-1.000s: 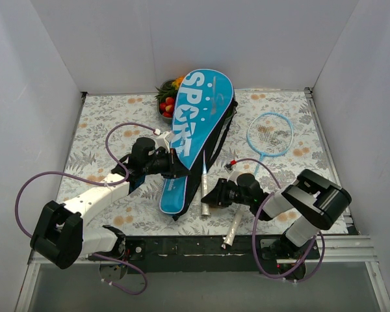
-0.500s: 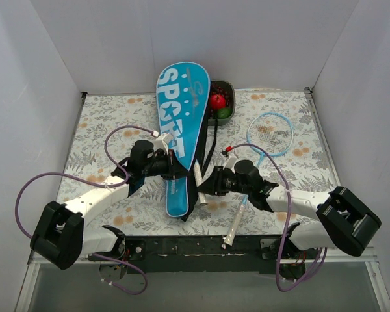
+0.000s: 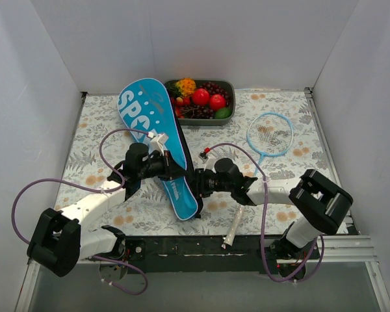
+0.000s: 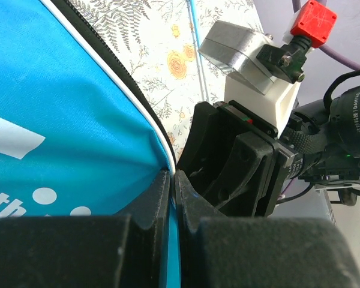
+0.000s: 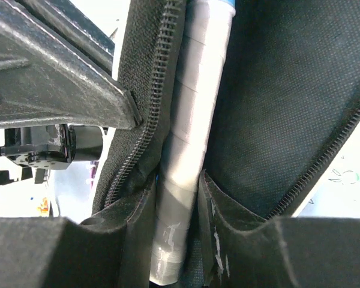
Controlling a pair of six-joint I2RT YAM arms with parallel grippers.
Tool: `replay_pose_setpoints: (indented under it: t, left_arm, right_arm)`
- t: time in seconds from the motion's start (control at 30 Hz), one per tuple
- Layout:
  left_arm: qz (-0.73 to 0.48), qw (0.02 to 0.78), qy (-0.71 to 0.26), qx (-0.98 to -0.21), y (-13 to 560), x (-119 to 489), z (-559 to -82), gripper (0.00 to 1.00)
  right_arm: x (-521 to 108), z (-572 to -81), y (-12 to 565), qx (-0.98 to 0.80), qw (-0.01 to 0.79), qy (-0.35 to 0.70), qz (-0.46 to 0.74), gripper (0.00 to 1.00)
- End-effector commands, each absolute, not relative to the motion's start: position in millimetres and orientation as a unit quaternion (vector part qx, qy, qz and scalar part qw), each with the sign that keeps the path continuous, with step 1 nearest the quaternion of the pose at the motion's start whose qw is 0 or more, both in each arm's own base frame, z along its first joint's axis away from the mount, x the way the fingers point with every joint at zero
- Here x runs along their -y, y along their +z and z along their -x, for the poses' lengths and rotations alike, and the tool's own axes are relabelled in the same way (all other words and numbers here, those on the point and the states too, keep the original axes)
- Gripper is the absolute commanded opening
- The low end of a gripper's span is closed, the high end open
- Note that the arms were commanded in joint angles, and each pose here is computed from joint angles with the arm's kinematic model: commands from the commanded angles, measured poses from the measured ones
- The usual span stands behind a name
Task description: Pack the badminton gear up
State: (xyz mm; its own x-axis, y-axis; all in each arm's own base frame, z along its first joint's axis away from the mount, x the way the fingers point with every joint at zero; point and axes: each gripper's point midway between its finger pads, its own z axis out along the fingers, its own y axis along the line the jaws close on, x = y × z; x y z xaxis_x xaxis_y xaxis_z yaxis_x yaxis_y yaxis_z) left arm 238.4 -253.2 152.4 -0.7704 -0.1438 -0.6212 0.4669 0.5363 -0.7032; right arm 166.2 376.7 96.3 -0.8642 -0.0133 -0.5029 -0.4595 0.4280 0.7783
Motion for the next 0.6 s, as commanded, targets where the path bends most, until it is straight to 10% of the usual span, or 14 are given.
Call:
replay_pose_setpoints:
  t: [0.0,0.27,0.57]
  left_arm:
    - [-0.163,0.326,-0.523,-0.770,185.9,267.3,-213.5,0.00]
    - [-0.178,0.326,-0.527,-0.765,189.2,267.7,-209.5,0.00]
    - [-0.217,0.355,-0.524,-0.744,207.7,259.0,-193.0,0.00]
  right_arm:
    - [-410.0,-170.5,174.5,-0.723,0.294,0.594,0.196,0.19]
    - [-393.3,-140.6,142.2,-0.747,0.258,0.565,0.236,0.61]
    - [-372.3,-151.8,159.4,-0.767,0.303,0.502,0.260,0.75]
